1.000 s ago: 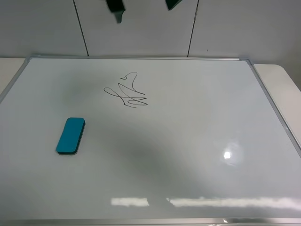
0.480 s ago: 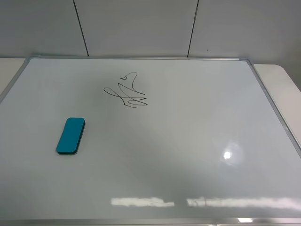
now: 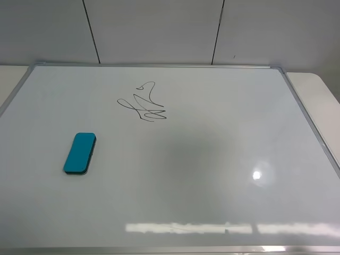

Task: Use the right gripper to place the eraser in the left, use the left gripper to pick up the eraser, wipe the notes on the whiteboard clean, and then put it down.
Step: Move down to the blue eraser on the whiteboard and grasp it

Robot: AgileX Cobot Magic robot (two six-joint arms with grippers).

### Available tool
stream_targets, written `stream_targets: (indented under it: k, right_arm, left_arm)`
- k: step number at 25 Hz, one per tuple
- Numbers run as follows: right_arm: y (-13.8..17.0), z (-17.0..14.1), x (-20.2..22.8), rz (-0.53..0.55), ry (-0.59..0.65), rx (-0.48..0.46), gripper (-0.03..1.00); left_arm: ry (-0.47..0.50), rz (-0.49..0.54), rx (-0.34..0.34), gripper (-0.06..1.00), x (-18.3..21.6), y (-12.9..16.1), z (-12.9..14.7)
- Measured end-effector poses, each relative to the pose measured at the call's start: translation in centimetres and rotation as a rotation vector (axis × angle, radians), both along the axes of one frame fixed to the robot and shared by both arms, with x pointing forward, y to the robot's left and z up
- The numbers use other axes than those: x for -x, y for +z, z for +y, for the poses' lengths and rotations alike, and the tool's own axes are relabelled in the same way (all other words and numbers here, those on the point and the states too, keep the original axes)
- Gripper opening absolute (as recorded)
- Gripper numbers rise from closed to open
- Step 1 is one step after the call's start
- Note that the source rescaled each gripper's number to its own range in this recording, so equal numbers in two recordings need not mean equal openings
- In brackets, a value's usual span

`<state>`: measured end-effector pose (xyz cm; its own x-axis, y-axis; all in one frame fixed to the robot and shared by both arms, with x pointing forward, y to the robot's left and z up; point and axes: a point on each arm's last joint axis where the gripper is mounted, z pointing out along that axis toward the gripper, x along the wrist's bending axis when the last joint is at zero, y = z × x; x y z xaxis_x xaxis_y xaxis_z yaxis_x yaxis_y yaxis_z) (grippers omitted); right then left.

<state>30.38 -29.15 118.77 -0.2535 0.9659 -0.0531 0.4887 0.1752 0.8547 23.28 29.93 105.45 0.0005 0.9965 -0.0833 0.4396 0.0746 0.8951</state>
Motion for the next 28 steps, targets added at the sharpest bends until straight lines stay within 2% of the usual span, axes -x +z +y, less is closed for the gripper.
stream_targets:
  k: [6, 9, 11, 16, 23, 28]
  right_arm:
    - [-4.6, -4.1, 3.7, -0.11, -0.163, -0.017, 1.0]
    - [-6.1, -4.9, 5.1, -0.186, -0.232, -0.048, 1.0]
    - [-7.1, -4.8, 5.7, -0.198, -0.261, -0.072, 1.0]
    - [-9.7, -3.5, 5.6, -0.102, -0.266, -0.098, 1.0]
    - [-12.4, -1.7, 5.4, 0.013, -0.208, -0.005, 1.0]
    - [-13.1, -1.0, 5.3, 0.032, -0.183, -0.002, 1.0]
  left_arm:
    - [0.0, 0.0, 0.0, 1.0, 0.0, 0.0, 0.0]
    - [0.0, 0.0, 0.0, 1.0, 0.0, 0.0, 0.0]
    - [0.0, 0.0, 0.0, 1.0, 0.0, 0.0, 0.0]
    - [0.0, 0.0, 0.0, 1.0, 0.0, 0.0, 0.0]
    - [0.0, 0.0, 0.0, 1.0, 0.0, 0.0, 0.0]
    - [0.0, 0.0, 0.0, 1.0, 0.0, 0.0, 0.0]
